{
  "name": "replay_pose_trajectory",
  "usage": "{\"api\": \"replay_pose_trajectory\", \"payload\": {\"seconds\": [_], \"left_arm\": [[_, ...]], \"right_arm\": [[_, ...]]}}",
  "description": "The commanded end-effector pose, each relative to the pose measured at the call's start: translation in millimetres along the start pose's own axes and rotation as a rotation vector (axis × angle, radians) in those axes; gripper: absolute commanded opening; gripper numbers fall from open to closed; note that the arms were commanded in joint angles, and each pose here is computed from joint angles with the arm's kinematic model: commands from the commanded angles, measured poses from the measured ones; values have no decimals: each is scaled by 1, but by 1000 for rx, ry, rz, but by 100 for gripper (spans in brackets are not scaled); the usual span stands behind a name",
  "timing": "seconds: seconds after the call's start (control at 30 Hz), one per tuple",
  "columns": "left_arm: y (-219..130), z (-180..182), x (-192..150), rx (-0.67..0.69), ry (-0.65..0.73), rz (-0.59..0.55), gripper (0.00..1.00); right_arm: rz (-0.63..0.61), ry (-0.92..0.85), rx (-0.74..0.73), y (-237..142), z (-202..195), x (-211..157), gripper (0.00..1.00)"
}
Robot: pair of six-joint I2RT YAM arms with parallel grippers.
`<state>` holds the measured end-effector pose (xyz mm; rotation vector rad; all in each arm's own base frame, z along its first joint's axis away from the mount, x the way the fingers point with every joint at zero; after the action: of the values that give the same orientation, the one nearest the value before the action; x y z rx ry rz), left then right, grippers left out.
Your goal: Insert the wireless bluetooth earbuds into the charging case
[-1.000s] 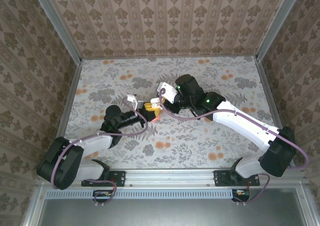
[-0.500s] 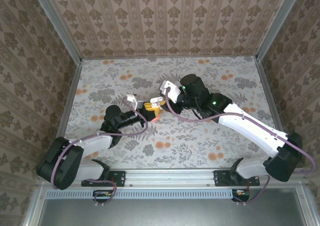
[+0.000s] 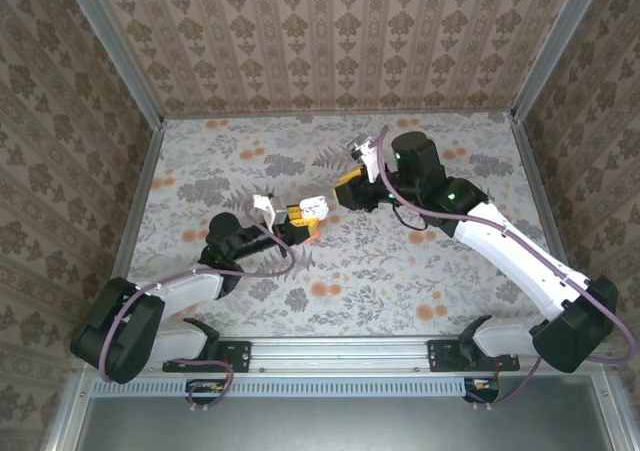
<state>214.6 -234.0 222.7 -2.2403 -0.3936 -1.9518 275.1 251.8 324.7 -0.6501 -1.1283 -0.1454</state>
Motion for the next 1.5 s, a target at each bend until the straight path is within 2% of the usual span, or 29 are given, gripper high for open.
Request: {"api": "replay_pose_trajectory", "payload": {"seconds": [0.0,0.47,0.93,1.07,1.13,1.27,1.37,1.47], "left_arm": [[-2,-7,7,-21,97,-28,12],[0,-7,8,-21,99,-30,12],[1,-3,8,0,80,-36,12],[2,-2,7,1,69,-35,12],[3,-1,6,3,65,-31,12],[4,1,5,5,57,-29,12],[5,1,6,4,55,-30,12],[6,2,6,3,48,-28,12]], "right_arm": [[7,139,133,6,14,-2,36],[91,363,169,44,0,-20,34],[101,375,153,48,-4,-27,31],[49,299,129,36,-2,-19,36],[27,270,102,24,1,-13,44],[50,260,22,20,-1,-18,50],[80,240,-18,20,0,-25,60],[114,231,-24,24,2,-32,63]]}}
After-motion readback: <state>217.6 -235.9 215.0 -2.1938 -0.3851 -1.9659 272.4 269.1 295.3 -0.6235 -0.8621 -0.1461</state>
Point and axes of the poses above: each hand's point on the last joint's axis, 136 mm out from that joint toward the fingers, its own y axis out along the fingers, its own z axis along the line the jaws close on, x = y × z, the point moved 4 cm from there along -y, back along the fingers, and after that the axes turned 3 degrees about -y, right-handed, at the moved point
